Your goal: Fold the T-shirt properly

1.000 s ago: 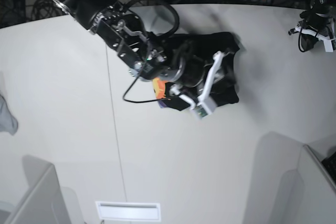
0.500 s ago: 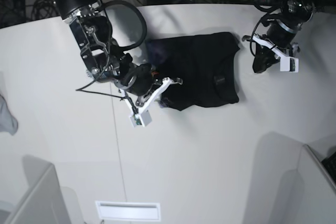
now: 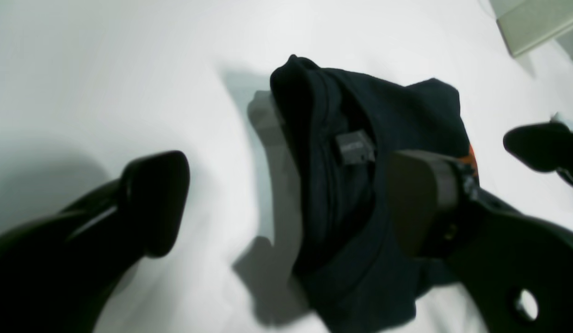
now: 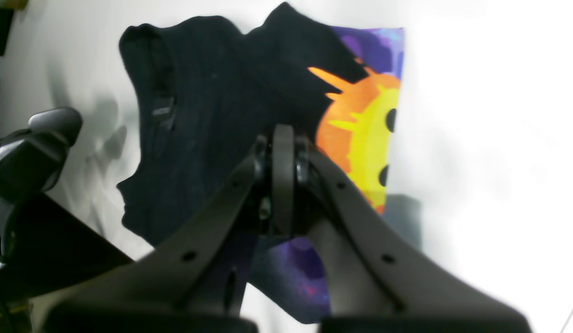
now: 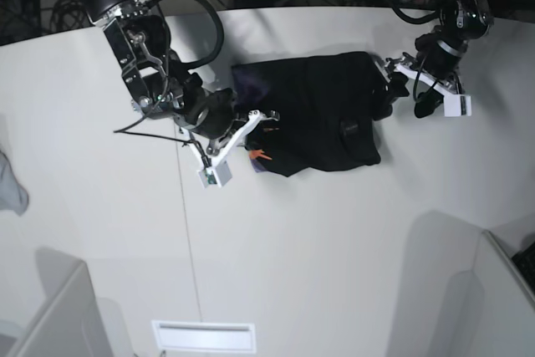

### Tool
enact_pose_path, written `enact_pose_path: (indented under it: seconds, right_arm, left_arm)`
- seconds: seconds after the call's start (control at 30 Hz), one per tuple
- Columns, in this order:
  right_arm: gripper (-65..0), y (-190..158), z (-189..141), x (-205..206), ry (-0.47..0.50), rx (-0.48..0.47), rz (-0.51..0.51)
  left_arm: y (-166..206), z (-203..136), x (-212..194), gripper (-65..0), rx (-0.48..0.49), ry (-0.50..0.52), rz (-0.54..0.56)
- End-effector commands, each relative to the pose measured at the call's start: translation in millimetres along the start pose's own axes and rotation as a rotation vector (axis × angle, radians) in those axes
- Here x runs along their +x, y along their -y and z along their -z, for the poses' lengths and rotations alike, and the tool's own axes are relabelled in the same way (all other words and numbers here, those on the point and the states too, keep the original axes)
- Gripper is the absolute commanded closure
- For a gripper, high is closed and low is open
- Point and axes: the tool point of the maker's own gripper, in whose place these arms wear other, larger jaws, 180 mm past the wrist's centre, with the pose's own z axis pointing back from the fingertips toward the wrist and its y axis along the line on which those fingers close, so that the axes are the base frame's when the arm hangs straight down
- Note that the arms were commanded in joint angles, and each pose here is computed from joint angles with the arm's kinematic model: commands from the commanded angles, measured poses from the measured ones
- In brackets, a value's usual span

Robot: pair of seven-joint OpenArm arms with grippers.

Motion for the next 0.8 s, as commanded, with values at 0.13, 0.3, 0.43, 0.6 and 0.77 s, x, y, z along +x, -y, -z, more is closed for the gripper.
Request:
enact_pose_path:
  seconds: [0.13, 0.3, 0.43, 0.6, 0.77]
  right_arm:
    - [0.0, -6.0, -4.1, 12.1, 0.078, 0.025, 0.003]
    - [0.0, -5.2, -3.8, 5.7, 0.067, 0.023, 0.010]
    - [0.0, -4.0, -7.3, 3.6, 0.068, 0.021, 0.006]
    - [0.0, -6.6, -19.5, 10.1, 0.108, 0.029, 0.016]
    - [0.0, 25.6, -35.2, 16.1, 0.162, -0.043, 0.104]
  left_arm:
    - [16.3, 24.9, -8.1, -65.0, -0.081, -0.022, -0.027]
    - [17.3, 42.6, -26.5, -65.0, -0.096, -0.077, -0.067]
    - [23.5, 53.9, -37.9, -55.1, -0.121, -0.115, -0.078]
    - [19.5, 61.5, -55.7, -40.6, -0.118, -0.164, -0.109]
    - [10.9, 60.2, -57.0, -13.7, -0.096, -0.186, -0.096]
